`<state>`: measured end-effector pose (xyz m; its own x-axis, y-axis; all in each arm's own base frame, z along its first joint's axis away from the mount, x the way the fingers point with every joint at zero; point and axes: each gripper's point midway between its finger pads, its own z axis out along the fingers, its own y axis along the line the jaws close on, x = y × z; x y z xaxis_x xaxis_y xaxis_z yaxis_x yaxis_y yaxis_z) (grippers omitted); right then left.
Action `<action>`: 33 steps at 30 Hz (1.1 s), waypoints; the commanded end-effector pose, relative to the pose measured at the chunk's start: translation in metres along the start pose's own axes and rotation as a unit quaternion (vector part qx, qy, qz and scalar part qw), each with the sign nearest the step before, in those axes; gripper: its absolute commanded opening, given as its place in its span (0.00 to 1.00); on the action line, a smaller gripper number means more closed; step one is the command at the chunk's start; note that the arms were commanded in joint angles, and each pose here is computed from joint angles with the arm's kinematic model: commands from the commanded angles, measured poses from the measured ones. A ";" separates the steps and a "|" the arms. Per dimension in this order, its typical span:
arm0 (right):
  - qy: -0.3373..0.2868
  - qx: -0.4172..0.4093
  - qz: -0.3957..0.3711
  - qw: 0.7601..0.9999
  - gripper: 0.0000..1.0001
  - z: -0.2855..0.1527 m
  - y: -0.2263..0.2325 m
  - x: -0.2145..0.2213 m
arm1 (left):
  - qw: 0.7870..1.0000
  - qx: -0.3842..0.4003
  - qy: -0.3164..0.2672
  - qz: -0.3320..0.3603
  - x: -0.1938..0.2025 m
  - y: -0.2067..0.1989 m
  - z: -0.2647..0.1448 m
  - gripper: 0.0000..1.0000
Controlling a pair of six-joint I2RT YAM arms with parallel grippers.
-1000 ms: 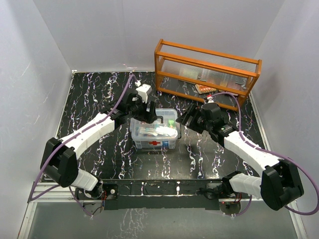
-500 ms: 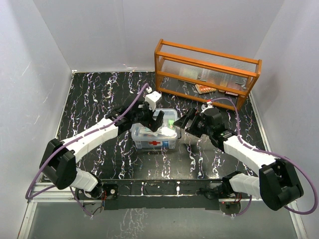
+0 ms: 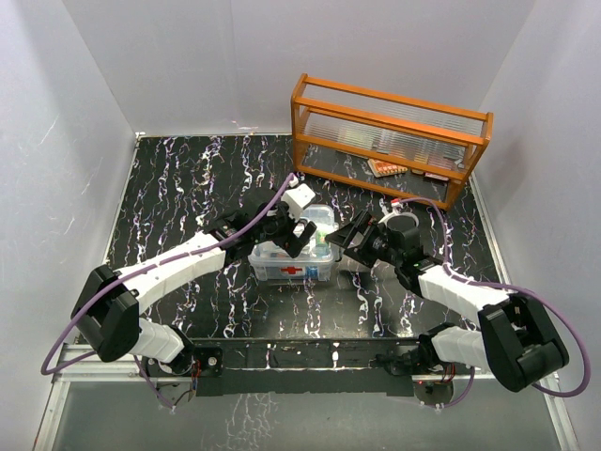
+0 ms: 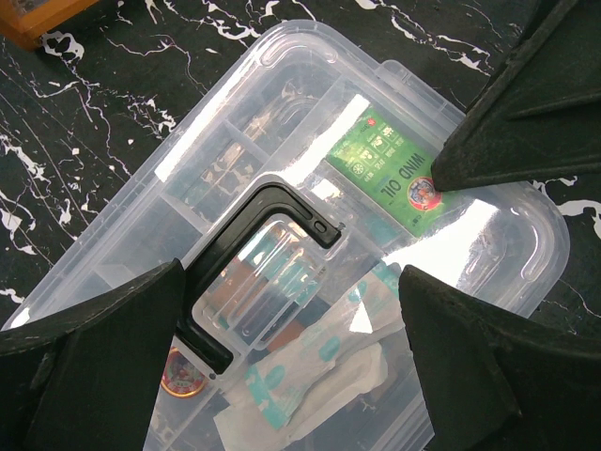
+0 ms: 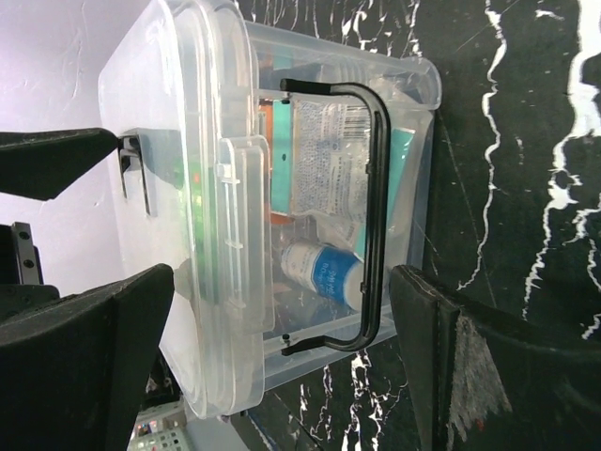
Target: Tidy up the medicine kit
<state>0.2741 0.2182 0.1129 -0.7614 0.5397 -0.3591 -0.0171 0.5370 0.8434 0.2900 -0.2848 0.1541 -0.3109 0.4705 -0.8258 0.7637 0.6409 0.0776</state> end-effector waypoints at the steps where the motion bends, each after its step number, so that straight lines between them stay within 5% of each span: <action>1: 0.006 -0.058 -0.011 0.998 0.98 0.001 0.024 -0.002 | 0.999 -0.007 0.045 -0.007 0.030 -0.001 -0.005 0.95; 12: 0.025 -0.068 -0.009 0.997 0.97 0.006 0.027 0.001 | 0.997 0.005 0.063 -0.037 0.036 -0.008 -0.006 0.91; 23: -0.014 -0.007 -0.037 0.999 0.70 -0.001 0.023 -0.019 | 0.993 0.000 0.096 -0.070 0.038 -0.008 -0.003 0.88; 33: -0.017 0.009 -0.082 0.996 0.63 -0.002 0.041 -0.029 | 0.989 0.004 0.126 -0.083 0.048 -0.007 0.001 0.87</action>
<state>0.2802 0.2203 0.1291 -0.7739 0.4783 -0.4152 -0.0542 0.6032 0.7958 0.2910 -0.2862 0.1508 -0.4541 0.4187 -0.7864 0.7033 0.7103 -0.0280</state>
